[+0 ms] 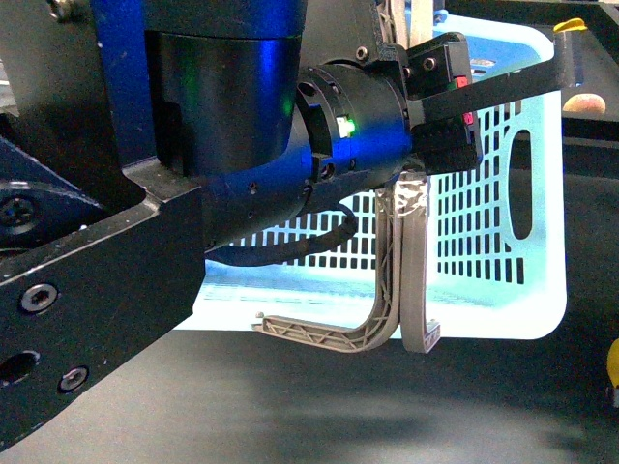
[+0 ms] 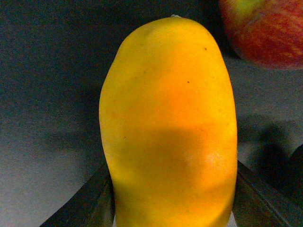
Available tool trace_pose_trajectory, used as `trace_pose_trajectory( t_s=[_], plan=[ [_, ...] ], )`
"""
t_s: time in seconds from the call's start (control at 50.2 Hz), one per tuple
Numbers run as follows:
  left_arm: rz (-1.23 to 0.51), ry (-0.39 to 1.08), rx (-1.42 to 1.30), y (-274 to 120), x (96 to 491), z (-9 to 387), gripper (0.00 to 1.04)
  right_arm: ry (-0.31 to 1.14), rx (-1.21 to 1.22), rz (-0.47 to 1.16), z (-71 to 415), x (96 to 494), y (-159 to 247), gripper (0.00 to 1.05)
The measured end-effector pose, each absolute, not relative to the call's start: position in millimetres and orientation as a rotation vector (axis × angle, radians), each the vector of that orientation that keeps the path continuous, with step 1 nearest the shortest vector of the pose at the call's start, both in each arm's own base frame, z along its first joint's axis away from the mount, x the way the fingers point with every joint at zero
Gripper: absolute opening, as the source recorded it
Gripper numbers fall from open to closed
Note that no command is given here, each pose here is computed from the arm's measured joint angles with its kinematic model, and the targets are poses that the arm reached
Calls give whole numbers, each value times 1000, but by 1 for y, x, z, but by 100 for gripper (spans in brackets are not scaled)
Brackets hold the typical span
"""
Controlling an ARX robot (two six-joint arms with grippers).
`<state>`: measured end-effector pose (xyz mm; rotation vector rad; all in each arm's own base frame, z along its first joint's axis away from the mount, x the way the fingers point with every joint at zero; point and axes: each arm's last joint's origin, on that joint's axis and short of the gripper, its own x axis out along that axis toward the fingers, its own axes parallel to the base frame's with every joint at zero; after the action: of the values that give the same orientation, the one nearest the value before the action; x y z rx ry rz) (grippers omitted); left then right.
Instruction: Pick mango with right arm and hold basket with left
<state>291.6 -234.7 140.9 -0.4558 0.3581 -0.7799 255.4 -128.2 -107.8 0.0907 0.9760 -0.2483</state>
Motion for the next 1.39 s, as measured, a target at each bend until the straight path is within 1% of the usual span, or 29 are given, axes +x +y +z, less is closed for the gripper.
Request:
trace_pose_trajectory(
  t_s=[0.259,0.359,0.658,0.817,0.936,1.036,1.215,1.395],
  plan=[
    [-780,358,-456,-235,292,141,16,845,153,-233,-56,264,-135,56],
    [-780,358,-456,-235,292,141,16,780,188,-218,-25,266,-136,56],
    [-780,358,-456,-235,292,141,16,669,264,-151,33,264,-129,56],
    [-780,358,-456,-235,292,141,16,567,310,-11,86,263,-101,56],
    [-780,358,-456,-235,292,141,16,502,307,115,119,263,-70,56],
    [-780,358,-456,-235,292,141,16,469,291,213,137,263,-42,56],
    [-780,358,-456,-235,292,141,16,471,261,327,144,267,-1,56],
    [-780,358,-456,-235,292,141,16,499,247,355,135,282,30,56]
  ],
)
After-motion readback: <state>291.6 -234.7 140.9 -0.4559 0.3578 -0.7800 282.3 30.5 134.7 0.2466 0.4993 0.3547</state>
